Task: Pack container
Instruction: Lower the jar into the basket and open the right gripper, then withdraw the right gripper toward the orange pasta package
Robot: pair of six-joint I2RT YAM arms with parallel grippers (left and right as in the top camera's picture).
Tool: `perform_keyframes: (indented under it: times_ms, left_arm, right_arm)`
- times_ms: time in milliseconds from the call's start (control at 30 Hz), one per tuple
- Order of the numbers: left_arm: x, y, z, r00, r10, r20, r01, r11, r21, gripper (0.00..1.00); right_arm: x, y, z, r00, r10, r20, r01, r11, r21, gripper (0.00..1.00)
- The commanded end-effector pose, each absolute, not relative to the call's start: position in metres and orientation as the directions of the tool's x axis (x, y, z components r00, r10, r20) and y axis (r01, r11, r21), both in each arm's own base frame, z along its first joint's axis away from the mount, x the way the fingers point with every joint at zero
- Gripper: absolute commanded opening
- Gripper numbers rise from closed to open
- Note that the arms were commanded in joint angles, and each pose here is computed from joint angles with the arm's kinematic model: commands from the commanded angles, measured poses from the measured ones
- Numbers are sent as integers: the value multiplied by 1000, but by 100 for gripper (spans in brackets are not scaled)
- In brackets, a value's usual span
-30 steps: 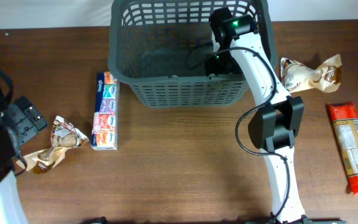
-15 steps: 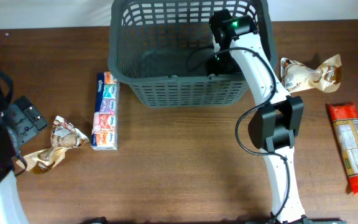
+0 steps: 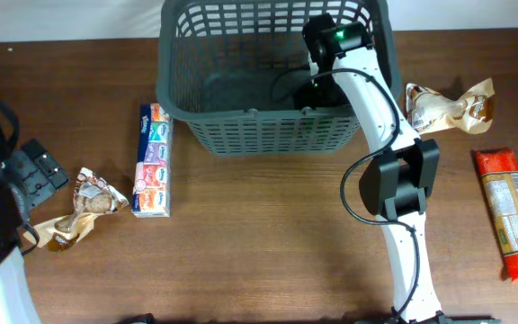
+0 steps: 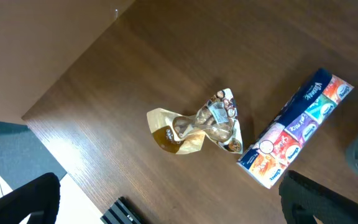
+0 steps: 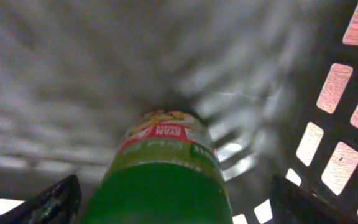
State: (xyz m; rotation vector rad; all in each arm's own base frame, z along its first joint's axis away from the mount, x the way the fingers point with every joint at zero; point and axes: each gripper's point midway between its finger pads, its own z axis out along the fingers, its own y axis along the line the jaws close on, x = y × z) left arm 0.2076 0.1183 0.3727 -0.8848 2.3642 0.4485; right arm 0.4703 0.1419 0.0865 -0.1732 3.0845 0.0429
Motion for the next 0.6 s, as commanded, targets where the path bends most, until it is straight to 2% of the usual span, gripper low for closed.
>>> perform_keyframes:
  times_ms: [0, 133, 267, 433, 567]
  left_arm:
    - [205, 119, 376, -619, -481, -621, -676, 729, 109, 99]
    - [205, 119, 376, -619, -481, -621, -676, 729, 109, 99]
    - [205, 119, 376, -619, -481, -621, -676, 729, 109, 99]
    - [205, 119, 376, -619, -481, -621, -676, 729, 109, 99]
    - [205, 119, 376, -619, -481, -621, -676, 729, 109, 99]
  right_arm:
    - [469, 139, 83, -993, -110, -43, -110, 994, 10, 91]
    - [473, 140, 91, -992, -109, -70, -110, 994, 17, 98]
    - [491, 146, 148, -968, -102, -229, -116, 992, 47, 99]
    - [498, 137, 241, -889, -59, -454, -108, 991, 83, 99]
    - [491, 88, 295, -817, 71, -572, 53, 997, 48, 99]
